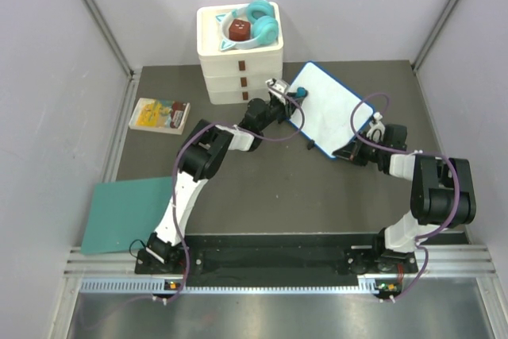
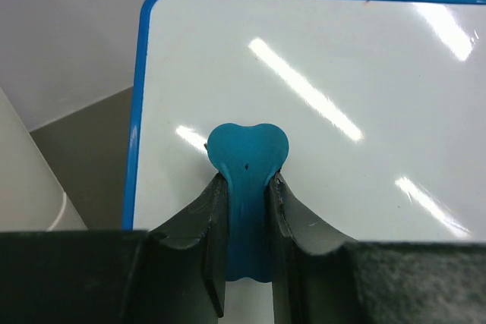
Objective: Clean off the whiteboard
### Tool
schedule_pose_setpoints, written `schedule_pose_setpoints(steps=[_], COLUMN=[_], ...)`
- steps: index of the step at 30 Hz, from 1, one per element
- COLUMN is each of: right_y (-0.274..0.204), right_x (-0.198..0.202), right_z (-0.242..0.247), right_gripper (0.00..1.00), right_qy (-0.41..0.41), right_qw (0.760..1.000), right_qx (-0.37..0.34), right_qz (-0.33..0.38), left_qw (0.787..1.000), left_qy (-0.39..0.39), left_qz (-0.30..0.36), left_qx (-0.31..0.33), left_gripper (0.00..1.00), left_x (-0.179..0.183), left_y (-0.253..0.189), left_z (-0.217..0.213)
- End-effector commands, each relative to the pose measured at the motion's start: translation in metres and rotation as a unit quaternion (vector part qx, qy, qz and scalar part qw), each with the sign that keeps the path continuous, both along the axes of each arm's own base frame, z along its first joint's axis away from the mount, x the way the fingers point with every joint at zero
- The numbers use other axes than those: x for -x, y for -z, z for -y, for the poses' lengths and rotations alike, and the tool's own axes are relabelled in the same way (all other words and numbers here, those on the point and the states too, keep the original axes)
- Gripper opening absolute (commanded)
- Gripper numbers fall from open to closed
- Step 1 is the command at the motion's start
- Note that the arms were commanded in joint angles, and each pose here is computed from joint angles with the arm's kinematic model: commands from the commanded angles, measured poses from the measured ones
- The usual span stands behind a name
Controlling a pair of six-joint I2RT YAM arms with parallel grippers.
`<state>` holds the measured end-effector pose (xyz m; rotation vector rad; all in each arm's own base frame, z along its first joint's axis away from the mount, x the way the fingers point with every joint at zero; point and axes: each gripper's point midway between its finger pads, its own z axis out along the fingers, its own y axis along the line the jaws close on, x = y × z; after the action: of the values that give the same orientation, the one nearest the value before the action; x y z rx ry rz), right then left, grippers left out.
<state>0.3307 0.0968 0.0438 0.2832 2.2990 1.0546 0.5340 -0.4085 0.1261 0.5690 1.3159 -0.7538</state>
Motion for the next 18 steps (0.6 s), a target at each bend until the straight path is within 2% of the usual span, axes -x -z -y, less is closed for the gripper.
schedule_pose_setpoints(steps=[1, 7, 10, 11, 12, 13, 14, 16, 17, 18], right_y=[0.028, 0.026, 0.025, 0.025, 0.023, 0.024, 0.023, 0.02, 0.019, 0.017], right_x=[0.058, 0.059, 0.058, 0.057, 0.056, 0.055, 0.055, 0.054, 0.053, 0.051], right_z=[-0.022, -0.02, -0.019, -0.019, -0.018, -0.016, -0.015, -0.013, -0.012, -0.011], right_gripper=[0.0, 0.0, 0.07, 0.17, 0.23, 0.32, 0.37, 0.46, 0.49, 0.52], right_qy=[-0.052, -0.046, -0.043, -0.04, -0.039, -0.035, -0.031, -0.026, -0.024, -0.022], right_qw=[0.994, 0.995, 0.995, 0.995, 0.996, 0.996, 0.996, 0.996, 0.996, 0.997], right_qx=[-0.006, 0.0, 0.005, 0.006, 0.008, 0.014, 0.015, 0.024, 0.028, 0.031], right_qz=[-0.1, -0.093, -0.09, -0.09, -0.086, -0.086, -0.086, -0.078, -0.076, -0.071], left_qw=[0.999, 0.995, 0.991, 0.99, 0.989, 0.988, 0.988, 0.987, 0.988, 0.989], left_qy=[0.025, 0.033, 0.047, 0.052, 0.056, 0.06, 0.064, 0.065, 0.063, 0.059], left_qz=[0.019, 0.07, 0.093, 0.097, 0.106, 0.109, 0.112, 0.115, 0.114, 0.11], left_qx=[0.024, 0.063, 0.082, 0.085, 0.086, 0.086, 0.087, 0.089, 0.085, 0.083], left_gripper=[0.0, 0.0, 0.0, 0.04, 0.08, 0.12, 0.24, 0.33, 0.4, 0.42], left_x=[0.02, 0.032, 0.044, 0.047, 0.051, 0.054, 0.058, 0.065, 0.067, 0.072], left_y=[-0.04, -0.097, -0.127, -0.133, -0.143, -0.146, -0.149, -0.154, -0.152, -0.15], left_z=[0.002, -0.003, -0.005, -0.006, -0.007, -0.008, -0.008, -0.013, -0.015, -0.02])
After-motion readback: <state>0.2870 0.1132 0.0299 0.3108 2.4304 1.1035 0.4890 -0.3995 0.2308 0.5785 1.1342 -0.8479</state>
